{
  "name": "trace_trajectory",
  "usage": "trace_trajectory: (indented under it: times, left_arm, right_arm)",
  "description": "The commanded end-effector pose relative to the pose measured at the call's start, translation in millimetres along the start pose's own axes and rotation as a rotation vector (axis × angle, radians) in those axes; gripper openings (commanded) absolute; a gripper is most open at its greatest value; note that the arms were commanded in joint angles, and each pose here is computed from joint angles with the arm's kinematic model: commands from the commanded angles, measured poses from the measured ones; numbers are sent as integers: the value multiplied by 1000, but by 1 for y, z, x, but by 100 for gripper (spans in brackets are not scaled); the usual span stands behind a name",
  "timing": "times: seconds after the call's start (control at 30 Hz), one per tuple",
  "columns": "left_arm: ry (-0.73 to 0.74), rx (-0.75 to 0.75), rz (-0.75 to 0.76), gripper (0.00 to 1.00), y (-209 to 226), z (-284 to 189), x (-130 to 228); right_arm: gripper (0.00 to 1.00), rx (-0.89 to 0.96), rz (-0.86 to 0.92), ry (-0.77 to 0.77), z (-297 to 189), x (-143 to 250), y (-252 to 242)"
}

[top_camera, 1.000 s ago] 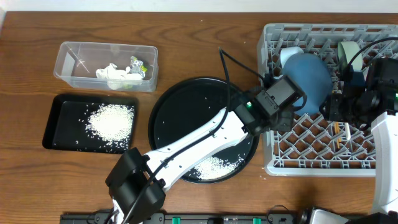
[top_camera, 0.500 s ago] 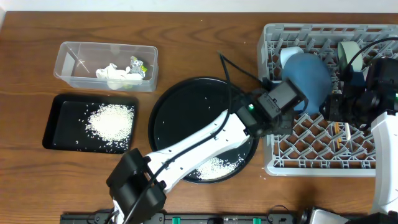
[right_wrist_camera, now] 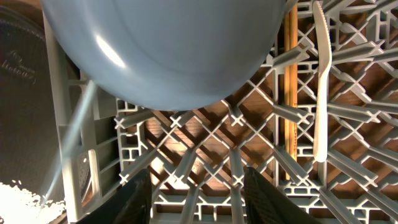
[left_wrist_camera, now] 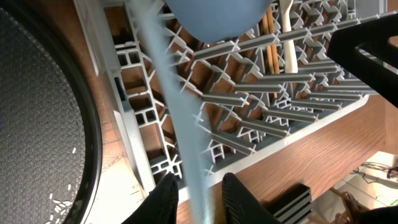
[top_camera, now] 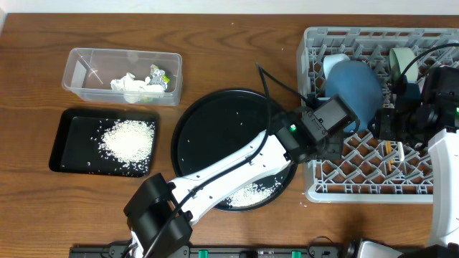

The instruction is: Sort waste into correct bins and load items into the dishwasher rack

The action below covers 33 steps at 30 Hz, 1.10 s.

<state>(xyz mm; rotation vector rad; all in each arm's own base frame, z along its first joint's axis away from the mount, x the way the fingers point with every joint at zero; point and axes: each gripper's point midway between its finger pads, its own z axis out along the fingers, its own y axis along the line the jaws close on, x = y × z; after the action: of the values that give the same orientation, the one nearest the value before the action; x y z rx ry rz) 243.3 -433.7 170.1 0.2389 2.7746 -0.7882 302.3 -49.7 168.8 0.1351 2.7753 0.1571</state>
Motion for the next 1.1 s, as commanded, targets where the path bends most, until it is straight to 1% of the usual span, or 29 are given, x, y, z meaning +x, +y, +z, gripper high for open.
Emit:
trace_trajectory:
  times: [0.0, 0.1, 0.17, 0.27, 0.33, 0.4, 0.47, 0.6, 0.7, 0.77, 0.83, 0.87, 0.97, 1.07]
  left_arm:
    - [1, -7, 29, 27, 3, 0, 1]
    - [3, -8, 32, 30, 3, 0, 1]
    - [4, -9, 36, 30, 3, 0, 2]
    - [-2, -14, 86, 30, 6, 0, -2]
    - [-9, -28, 118, 30, 12, -2, -7]
    - [-23, -66, 120, 32, 25, -8, -15]
    - [-42, -128, 100, 35, 46, -17, -26]
    - [-46, -217, 71, 37, 90, -38, -46]
    - [-34, -296, 52, 42, 129, -54, -59]
    - [-15, -345, 41, 44, 155, -63, -65]
    - [8, -405, 3, 48, 186, -75, -69]
    - [21, -426, -7, 49, 198, -80, -70]
    - [41, -534, -77, 49, 246, -103, -75]
    - [54, -645, -178, 50, 296, -130, -75]
  right_arm:
    - [44, 1, -3, -18, -5, -5, 3]
    - [44, 1, -3, -17, -5, -4, 3]
    - [45, 1, -3, -16, -5, -4, 3]
    - [45, 1, -3, -14, -5, -4, 3]
    - [46, 0, -2, -11, -5, -3, 3]
    - [47, 0, -1, -8, -5, -2, 4]
    - [49, 0, -1, -6, -5, -2, 4]
    - [52, 0, -1, -6, -5, -2, 4]
    - [61, -2, -1, -5, -5, -1, 4]
    - [69, -13, -1, -6, -5, -2, 6]
    - [77, -23, 0, -5, -5, -1, 7]
    - [80, -31, 0, -5, -5, -1, 9]
    - [84, -61, 0, -9, -6, -2, 14]
    - [85, -111, 0, -12, -6, -2, 23]
